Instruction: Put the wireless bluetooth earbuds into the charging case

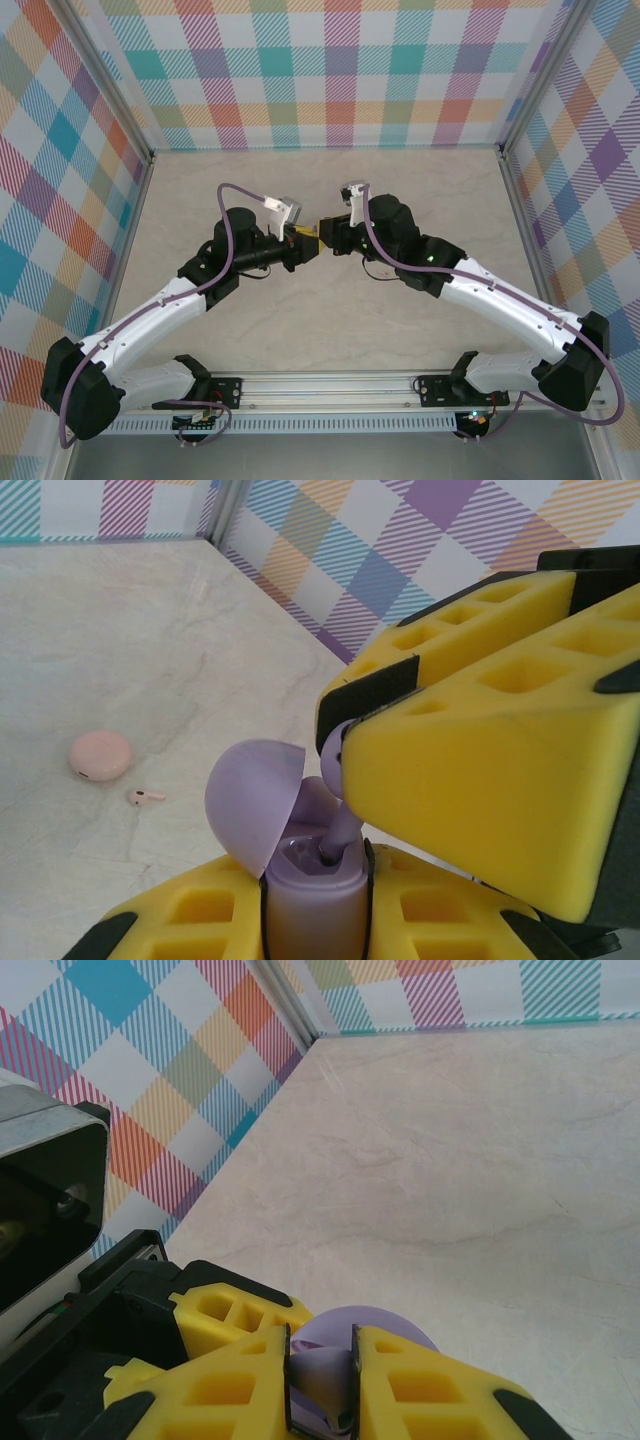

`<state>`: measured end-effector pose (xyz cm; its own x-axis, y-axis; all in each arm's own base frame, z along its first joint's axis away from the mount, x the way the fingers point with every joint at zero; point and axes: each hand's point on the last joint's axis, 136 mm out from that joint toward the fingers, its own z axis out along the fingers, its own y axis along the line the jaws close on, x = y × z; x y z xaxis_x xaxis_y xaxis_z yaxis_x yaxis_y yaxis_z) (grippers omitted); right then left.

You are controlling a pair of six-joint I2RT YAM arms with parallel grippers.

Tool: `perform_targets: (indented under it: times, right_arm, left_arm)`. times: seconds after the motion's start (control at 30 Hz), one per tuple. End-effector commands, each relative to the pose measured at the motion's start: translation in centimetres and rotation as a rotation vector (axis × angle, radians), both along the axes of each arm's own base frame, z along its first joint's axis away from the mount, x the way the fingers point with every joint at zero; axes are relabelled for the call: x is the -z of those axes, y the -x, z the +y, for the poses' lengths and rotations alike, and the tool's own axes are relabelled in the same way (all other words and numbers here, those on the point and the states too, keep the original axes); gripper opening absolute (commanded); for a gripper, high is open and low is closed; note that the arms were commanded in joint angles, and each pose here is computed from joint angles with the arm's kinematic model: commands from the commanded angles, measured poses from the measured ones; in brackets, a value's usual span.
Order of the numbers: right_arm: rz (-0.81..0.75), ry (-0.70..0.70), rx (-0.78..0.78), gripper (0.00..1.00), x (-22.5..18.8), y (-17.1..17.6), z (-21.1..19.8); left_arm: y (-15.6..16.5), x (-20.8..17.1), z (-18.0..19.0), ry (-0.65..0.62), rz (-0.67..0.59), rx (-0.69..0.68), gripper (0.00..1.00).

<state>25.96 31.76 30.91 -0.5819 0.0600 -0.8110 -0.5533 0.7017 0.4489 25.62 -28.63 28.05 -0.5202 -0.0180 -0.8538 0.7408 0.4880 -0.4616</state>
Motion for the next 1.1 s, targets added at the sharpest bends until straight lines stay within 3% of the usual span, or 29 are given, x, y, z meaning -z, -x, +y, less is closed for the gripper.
perform_targets:
  times: [0.0,0.23,0.53,0.77,1.07]
  right_arm:
    - [0.012,0.03,-0.006,0.19,0.8,0.3,-0.1]
    - [0.007,0.048,0.057,0.16,0.9,-0.4,-0.9]
    - [0.027,0.051,0.011,0.16,1.4,0.3,-0.4]
    - [0.029,0.041,0.0,0.16,1.4,0.8,-0.6]
    - [0.048,0.064,0.006,0.16,2.3,0.3,-0.2]
  left_arm:
    - [0.3,-4.9,-0.8,0.108,-0.109,0.042,0.14]
    - [0.9,-4.6,-1.1,0.108,-0.108,0.077,0.14]
    - [-1.2,-4.0,0.0,0.065,-0.075,-0.059,0.13]
    - [-1.6,-3.9,0.1,0.061,-0.069,-0.082,0.14]
    - [0.2,-5.1,-1.0,0.117,-0.11,0.046,0.13]
